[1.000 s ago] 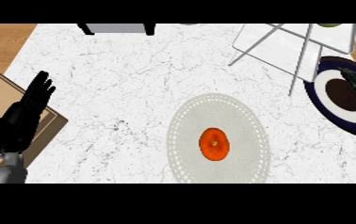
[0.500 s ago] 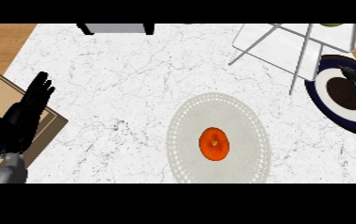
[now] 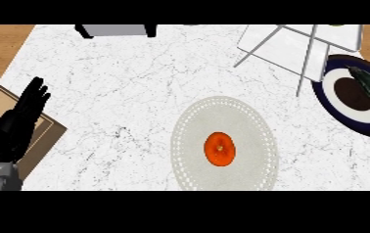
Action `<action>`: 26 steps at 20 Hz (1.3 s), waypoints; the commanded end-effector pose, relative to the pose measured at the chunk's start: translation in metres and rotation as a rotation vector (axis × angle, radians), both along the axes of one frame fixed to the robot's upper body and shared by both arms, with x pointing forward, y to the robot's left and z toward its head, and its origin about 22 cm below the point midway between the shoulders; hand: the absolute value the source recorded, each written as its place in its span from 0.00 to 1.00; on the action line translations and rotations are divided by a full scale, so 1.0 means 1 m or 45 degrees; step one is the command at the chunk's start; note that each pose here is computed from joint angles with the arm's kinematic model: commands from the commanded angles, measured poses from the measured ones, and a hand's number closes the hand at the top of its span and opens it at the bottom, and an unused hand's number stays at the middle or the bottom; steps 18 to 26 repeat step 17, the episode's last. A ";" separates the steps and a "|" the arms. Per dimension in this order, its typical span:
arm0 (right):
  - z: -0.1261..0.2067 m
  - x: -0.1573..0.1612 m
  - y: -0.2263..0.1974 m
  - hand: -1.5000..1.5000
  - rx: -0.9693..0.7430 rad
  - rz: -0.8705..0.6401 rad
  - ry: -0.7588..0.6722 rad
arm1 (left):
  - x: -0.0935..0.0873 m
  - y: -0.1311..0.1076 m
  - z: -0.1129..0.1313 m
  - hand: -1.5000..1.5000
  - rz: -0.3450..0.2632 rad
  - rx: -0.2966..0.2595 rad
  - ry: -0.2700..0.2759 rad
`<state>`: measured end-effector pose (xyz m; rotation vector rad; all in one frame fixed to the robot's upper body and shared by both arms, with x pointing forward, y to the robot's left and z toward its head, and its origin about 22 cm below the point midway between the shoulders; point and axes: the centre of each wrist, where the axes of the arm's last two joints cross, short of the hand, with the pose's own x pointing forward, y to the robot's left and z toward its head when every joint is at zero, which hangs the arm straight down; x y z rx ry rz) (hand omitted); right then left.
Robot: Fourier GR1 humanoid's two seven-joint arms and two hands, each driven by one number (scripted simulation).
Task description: Pick the pear from the placemat and place it in the tiered shelf
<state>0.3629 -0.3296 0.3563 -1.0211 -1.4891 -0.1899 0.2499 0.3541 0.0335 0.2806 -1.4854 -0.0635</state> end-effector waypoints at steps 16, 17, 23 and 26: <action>0.092 -0.226 -0.113 0.00 -0.010 -0.116 -0.032 | -0.036 0.023 -0.024 0.50 0.167 -0.030 0.210; 0.093 -0.233 -0.117 0.00 -0.009 -0.119 -0.019 | -0.045 0.016 -0.037 0.50 0.137 -0.060 0.237; 0.093 -0.233 -0.117 0.00 -0.009 -0.119 -0.019 | -0.045 0.016 -0.037 0.50 0.137 -0.060 0.237; 0.093 -0.233 -0.117 0.00 -0.009 -0.119 -0.019 | -0.045 0.016 -0.037 0.50 0.137 -0.060 0.237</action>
